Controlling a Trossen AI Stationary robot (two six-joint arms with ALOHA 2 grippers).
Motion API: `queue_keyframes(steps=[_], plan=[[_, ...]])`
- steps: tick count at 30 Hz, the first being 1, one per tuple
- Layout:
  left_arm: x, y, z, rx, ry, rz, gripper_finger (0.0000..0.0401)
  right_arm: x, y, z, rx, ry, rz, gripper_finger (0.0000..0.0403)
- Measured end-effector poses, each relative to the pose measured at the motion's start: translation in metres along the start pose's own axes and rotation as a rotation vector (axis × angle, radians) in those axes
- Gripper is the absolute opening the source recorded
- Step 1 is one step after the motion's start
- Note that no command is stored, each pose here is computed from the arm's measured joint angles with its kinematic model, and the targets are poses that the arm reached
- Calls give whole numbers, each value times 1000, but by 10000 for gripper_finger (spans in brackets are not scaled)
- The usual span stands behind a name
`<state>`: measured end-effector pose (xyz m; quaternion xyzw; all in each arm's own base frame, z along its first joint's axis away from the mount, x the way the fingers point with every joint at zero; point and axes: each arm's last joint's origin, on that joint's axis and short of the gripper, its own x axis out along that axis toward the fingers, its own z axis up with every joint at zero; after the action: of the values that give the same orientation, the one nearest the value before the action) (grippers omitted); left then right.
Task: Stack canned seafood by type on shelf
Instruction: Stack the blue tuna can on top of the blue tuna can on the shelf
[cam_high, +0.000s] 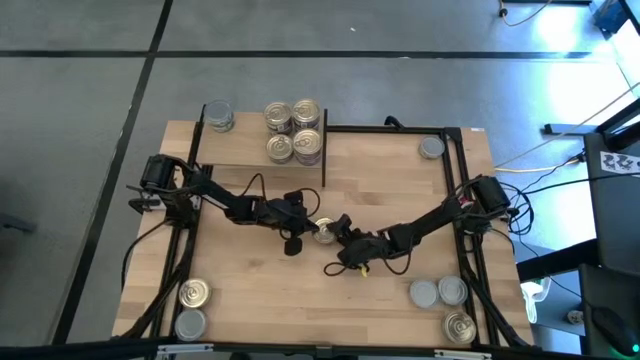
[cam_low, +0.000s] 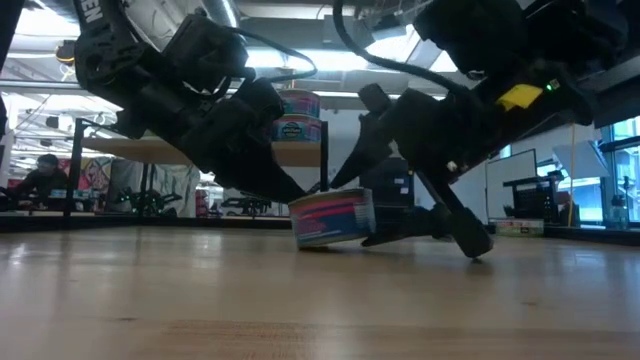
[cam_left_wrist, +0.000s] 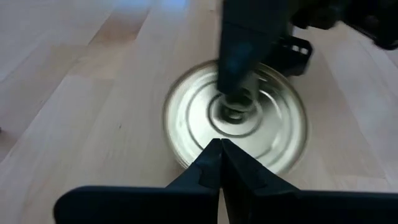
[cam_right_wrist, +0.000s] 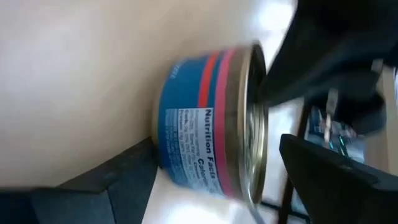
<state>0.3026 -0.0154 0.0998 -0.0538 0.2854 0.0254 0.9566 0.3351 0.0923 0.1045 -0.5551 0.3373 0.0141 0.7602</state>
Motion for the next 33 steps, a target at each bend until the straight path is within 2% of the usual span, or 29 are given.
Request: queue_keyframes(steps=[6, 9, 13, 16, 21, 24, 29, 33], plan=[[0, 0, 0, -1, -3, 3, 5, 1, 0, 0, 13, -18, 8, 322], [0, 0, 1, -8, -7, 4, 5, 1, 0, 3, 93, -86, 46, 284], [0, 0, 2, -57, -23, 8, 6, 1, 0, 4, 202, -94, 52, 207], [1, 2, 5, -70, -40, 8, 17, 1, 1, 4, 235, -87, 50, 203], [1, 5, 9, -73, -49, 19, 79, 1, -1, 5, 342, -98, 40, 203], [-3, 6, 13, -31, -57, 22, 126, 1, -3, 6, 477, -122, 35, 203], [-22, 2, 26, 49, -43, -4, 192, -6, -9, 11, 687, -165, 57, 203], [-38, -5, 35, 70, -33, -28, 228, -11, -10, 14, 749, -178, 56, 203]])
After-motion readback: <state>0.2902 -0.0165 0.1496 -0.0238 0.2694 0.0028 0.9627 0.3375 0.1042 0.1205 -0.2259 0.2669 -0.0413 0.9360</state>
